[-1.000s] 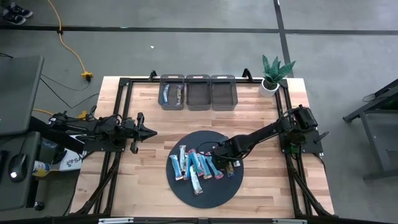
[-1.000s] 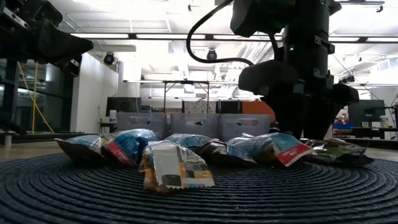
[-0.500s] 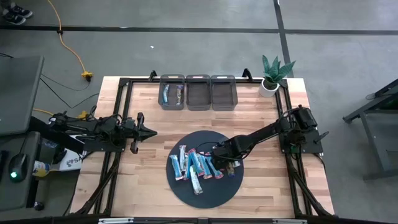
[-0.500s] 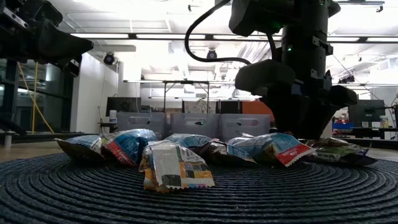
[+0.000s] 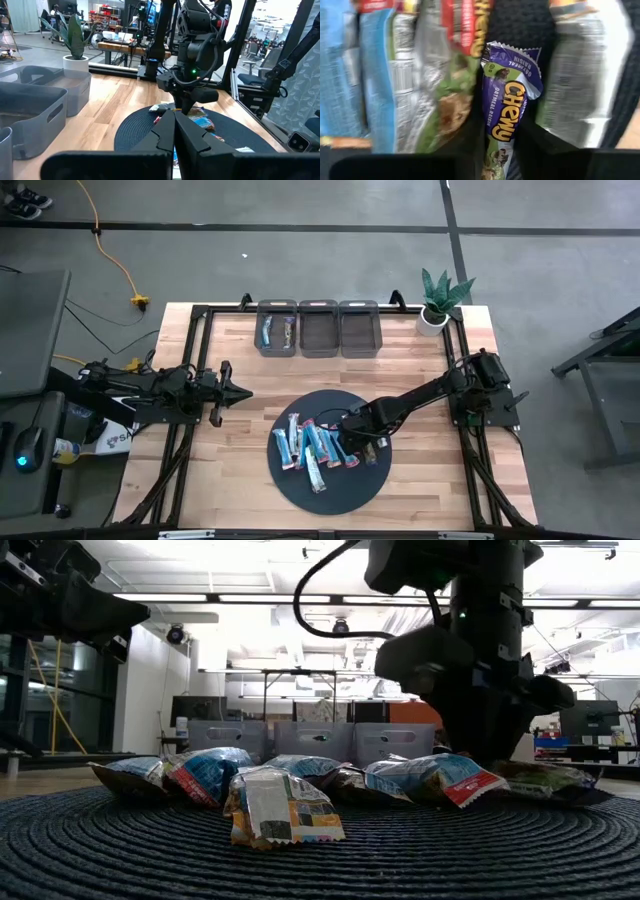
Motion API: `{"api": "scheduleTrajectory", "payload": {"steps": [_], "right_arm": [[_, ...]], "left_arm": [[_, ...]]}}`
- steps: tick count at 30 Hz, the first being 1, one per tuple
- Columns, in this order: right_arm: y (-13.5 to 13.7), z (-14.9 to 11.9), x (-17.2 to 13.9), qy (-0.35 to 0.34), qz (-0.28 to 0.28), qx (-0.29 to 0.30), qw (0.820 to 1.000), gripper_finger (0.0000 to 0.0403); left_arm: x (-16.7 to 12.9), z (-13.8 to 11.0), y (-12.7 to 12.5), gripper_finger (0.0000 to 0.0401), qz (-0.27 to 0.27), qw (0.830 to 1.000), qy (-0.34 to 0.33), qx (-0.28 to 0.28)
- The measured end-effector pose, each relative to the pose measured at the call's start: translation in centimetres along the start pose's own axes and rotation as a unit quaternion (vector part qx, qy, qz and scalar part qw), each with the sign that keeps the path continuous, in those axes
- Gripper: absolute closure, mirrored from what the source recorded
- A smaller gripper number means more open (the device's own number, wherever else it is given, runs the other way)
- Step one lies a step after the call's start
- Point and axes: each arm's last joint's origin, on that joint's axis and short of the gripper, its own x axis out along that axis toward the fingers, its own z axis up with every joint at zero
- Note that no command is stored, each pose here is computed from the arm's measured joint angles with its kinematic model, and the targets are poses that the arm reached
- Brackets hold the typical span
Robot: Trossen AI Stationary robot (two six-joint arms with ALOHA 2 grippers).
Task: Pick and place Granola Bars by type
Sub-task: Put the blue granola bar into the left black bin
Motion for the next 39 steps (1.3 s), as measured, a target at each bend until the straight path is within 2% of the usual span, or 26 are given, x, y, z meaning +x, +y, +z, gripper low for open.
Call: {"api": "scheduleTrajectory", "payload": {"steps": [10, 20, 28, 39], "right_arm": [[1.4, 0.3, -1.7, -0.002, 0.019, -0.013, 1.000, 0.0351], [3.2, 0.6, -5.3, -0.011, 0.017, -0.026, 0.999, 0.0356], [5.4, 2.4, -9.6, -0.068, 0.072, -0.051, 0.994, 0.0361], [6.9, 6.4, -16.4, -0.187, 0.138, -0.094, 0.968, 0.0363]], "left_arm": [[0.0, 0.0, 0.0, 0.0400, 0.000, 1.000, 0.000, 0.000], [0.0, 0.0, 0.0, 0.0400, 0.000, 1.000, 0.000, 0.000], [0.0, 0.0, 0.0, 0.0400, 0.000, 1.000, 0.000, 0.000], [0.0, 0.0, 0.0, 0.0400, 0.000, 1.000, 0.000, 0.000]]}}
